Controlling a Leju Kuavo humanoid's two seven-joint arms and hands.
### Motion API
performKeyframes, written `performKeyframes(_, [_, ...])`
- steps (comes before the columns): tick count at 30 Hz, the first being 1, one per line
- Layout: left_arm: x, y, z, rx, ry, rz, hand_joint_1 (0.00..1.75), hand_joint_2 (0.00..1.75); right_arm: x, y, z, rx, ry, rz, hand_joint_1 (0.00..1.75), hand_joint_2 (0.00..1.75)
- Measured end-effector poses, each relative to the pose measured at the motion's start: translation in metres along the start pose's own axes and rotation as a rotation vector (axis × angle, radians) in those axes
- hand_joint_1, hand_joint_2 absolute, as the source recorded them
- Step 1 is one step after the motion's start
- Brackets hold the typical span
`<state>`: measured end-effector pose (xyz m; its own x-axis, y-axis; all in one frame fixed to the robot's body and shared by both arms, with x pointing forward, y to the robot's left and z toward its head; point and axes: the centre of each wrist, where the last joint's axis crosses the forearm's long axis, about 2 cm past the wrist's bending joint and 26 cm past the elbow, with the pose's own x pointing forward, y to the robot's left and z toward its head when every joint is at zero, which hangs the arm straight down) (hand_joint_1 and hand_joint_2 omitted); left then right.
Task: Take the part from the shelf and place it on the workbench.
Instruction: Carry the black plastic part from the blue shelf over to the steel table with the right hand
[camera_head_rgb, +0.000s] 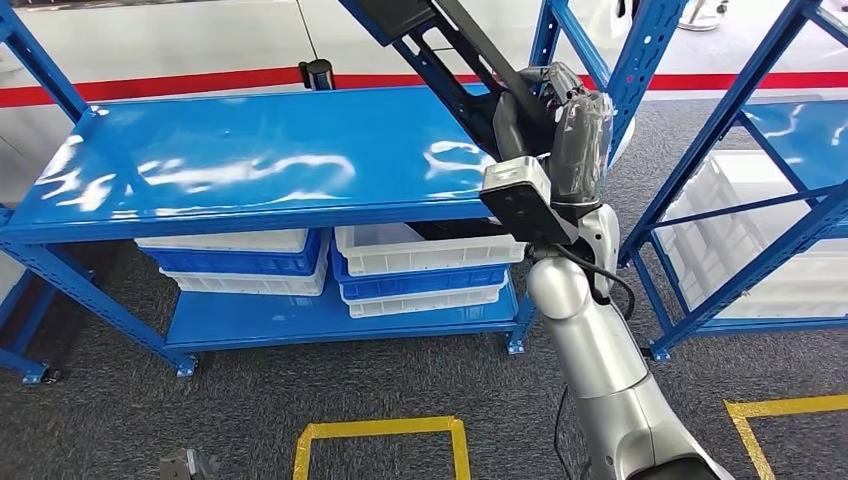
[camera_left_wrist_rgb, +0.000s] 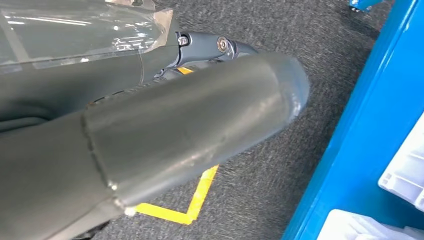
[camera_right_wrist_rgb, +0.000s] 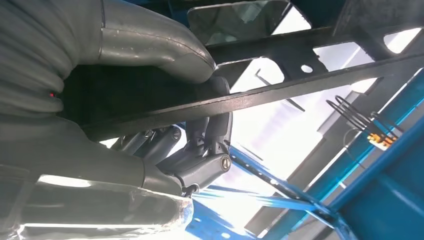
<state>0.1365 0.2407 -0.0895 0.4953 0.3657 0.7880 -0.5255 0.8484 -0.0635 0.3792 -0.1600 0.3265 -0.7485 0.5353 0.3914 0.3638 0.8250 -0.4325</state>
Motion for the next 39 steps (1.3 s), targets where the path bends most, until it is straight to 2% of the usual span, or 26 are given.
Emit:
performKeyframes(12, [0.004,-0.001,-0.003,0.005,-0.014,0.0,0.0,0.0,-0.01,-0.003,0.01,0.001,0.042,-0.038,1.75,1.75])
performKeyframes(20, [0.007,-0.002,-0.005,-0.002,-0.021,-0.006,0.0,0.0,-0.024,-0.007,0.03,0.007,0.097,-0.033,1.75,1.75])
performKeyframes(39, [0.016,-0.008,-0.011,-0.007,-0.043,-0.012,0.0,0.0,-0.034,-0.009,0.048,0.041,0.123,-0.055,1.75,1.75])
